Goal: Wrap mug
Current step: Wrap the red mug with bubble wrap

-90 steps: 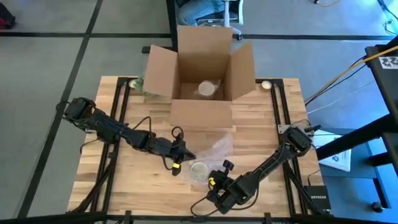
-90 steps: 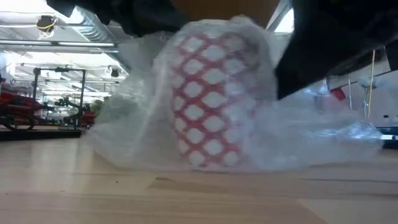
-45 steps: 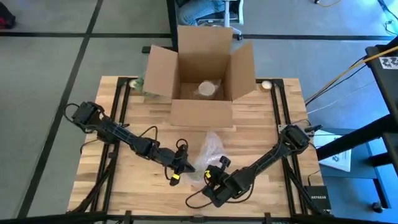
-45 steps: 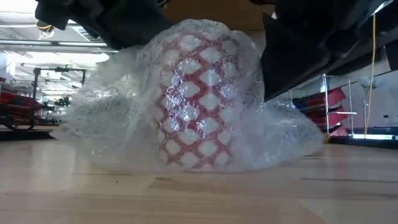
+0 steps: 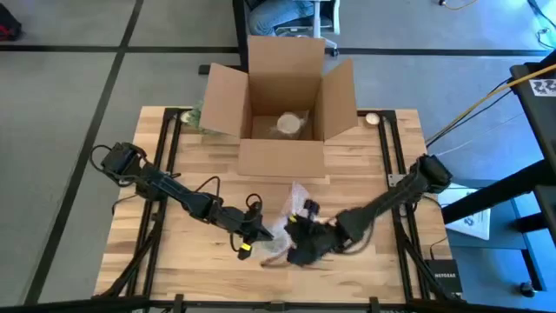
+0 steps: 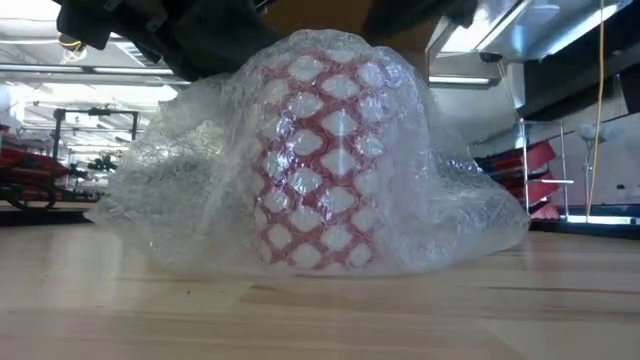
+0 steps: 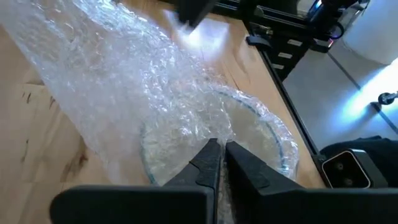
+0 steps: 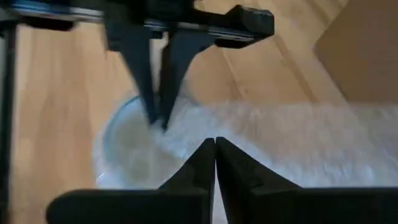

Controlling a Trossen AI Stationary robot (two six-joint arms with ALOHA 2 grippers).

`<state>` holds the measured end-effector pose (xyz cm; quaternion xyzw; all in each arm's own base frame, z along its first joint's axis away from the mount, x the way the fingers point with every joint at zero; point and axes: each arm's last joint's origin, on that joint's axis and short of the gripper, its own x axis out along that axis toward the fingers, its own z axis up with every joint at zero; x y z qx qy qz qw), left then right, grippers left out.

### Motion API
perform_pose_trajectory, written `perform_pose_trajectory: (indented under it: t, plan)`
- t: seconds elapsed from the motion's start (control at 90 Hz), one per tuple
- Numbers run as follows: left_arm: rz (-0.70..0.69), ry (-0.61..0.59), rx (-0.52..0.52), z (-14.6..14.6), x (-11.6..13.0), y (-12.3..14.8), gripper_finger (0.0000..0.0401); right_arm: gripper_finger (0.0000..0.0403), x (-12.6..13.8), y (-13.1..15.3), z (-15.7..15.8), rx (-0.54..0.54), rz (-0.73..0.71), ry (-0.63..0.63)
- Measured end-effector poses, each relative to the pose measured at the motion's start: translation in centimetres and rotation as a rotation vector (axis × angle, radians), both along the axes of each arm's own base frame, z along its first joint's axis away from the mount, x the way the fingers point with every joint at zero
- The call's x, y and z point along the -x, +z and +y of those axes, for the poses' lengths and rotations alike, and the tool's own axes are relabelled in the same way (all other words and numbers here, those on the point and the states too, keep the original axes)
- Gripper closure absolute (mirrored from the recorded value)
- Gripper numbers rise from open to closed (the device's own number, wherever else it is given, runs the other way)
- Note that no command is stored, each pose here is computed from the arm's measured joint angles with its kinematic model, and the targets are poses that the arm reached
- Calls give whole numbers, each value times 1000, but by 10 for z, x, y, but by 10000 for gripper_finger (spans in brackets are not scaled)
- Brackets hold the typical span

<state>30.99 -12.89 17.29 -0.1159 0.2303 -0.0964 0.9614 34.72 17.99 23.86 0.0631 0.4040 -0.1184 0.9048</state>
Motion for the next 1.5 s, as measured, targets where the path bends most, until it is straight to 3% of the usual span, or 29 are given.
perform_pose_trajectory:
  t: [0.1,0.267,0.711,1.0,1.289,1.5]
  plan:
    - [0,0,1,0,0,0,400,403,-12,-23,-2,-28,70,39]
    - [-1,0,2,0,0,0,400,403,-24,-46,7,-56,72,60]
    - [2,-54,25,-1,2,4,398,403,-27,-50,10,-38,28,47]
    - [24,-131,66,8,3,12,314,403,-27,-50,11,-27,24,56]
    - [135,-64,-73,0,41,35,297,403,-28,-51,10,-27,28,60]
    - [411,-10,-104,-11,82,29,297,403,-28,-51,10,-29,28,62]
